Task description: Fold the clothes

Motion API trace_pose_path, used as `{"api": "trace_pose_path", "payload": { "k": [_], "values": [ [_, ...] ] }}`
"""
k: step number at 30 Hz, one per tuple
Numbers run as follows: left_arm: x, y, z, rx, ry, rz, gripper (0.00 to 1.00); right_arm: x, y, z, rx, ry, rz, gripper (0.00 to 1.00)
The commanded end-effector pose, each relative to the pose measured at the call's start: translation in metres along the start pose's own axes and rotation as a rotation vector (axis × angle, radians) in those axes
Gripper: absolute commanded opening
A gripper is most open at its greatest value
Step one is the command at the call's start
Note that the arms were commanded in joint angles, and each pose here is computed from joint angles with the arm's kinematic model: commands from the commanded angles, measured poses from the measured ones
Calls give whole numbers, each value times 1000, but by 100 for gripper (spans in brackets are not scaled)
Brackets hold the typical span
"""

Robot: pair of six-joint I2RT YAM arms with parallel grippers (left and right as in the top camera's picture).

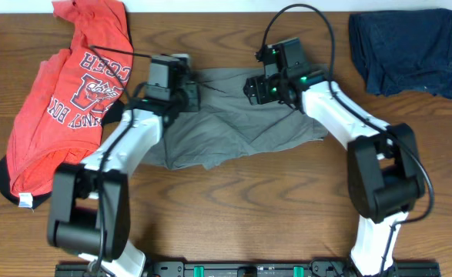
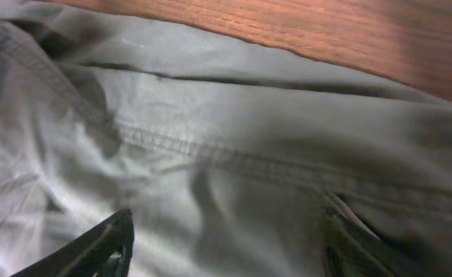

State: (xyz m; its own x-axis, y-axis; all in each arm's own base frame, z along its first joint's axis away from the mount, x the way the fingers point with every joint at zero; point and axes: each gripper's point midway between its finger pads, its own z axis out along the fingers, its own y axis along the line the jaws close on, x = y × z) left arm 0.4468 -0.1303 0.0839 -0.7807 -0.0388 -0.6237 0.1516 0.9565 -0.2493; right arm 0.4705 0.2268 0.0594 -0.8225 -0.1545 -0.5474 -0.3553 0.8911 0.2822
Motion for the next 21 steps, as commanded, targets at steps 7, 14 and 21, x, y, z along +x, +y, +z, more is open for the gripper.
{"api": "trace_pose_path", "payload": {
  "k": [7, 14, 21],
  "values": [
    [17, -33, 49, 93, 2, -69, 26, 12, 1, 24, 5, 25, 62, 58],
    [30, -1, 78, -52, -9, -81, 31, 7, -28, 20, 105, 2, 83, 59],
    [12, 36, 73, -214, -99, -97, 32, 2, -66, 12, 198, -18, 126, 60]
  ]
}}
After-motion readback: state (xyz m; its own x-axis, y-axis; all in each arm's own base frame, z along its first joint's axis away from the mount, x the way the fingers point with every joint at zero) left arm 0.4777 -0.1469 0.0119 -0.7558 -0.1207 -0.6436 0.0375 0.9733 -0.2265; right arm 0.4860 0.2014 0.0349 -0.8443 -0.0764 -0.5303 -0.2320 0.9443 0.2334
